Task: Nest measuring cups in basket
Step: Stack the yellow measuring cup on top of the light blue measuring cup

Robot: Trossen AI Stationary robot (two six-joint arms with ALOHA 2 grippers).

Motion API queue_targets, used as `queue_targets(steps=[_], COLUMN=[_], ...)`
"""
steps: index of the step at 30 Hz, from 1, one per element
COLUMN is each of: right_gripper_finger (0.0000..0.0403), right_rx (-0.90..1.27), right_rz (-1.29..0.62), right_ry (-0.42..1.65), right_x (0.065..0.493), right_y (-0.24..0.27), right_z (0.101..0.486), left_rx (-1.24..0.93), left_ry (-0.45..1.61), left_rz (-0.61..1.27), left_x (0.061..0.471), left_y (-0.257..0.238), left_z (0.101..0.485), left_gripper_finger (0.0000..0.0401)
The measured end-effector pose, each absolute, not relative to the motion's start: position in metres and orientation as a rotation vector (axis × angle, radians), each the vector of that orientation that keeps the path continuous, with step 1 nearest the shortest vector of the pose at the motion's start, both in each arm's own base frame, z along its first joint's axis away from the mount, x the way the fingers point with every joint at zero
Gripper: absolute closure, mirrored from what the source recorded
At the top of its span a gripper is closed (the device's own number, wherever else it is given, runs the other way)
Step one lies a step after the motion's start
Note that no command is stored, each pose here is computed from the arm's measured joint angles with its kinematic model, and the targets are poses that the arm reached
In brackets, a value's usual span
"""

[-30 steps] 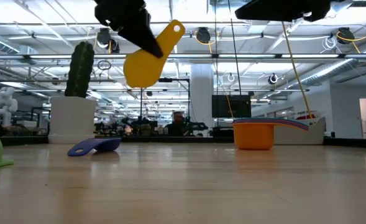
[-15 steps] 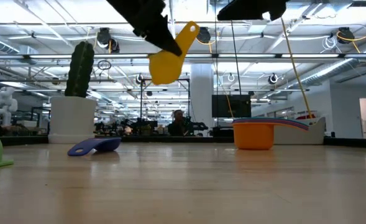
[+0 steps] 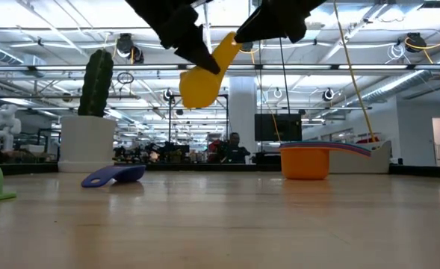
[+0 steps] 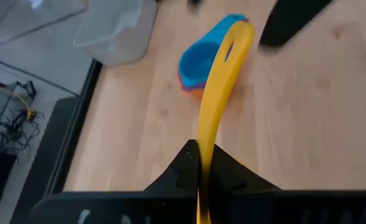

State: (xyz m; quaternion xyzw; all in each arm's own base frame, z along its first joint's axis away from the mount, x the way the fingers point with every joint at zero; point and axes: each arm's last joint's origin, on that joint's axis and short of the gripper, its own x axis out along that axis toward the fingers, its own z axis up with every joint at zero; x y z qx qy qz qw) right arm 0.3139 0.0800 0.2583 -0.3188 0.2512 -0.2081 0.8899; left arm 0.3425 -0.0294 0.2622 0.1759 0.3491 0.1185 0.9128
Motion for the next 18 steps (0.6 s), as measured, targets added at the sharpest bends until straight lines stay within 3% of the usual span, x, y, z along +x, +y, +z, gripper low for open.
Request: queue_targets(steps=[8,16,18], right_gripper_finger=[0.0286,0.0390,0.0396], right_rx=[-0.665,-0.623,-0.623], right_rz=[-0.369,-0.323,-0.325], right_ry=[0.536,0.559,0.559], right_x=[0.318,0.321,0.321], right_y=[0.070,0.057,0.057], right_z=[0.257,0.254,0.253], left_rx=[0.371,0.354,0.353], left_ry=[0.713,0.723,0.722], left_rz=[0.237,0.252,0.252], left_x=[0.347,0.348,0.348], left_y=[-0.035,-0.035,-0.035], left_z=[0.258,0.254,0.254], left_gripper_finger=[0.0393,0.0389,0.0389])
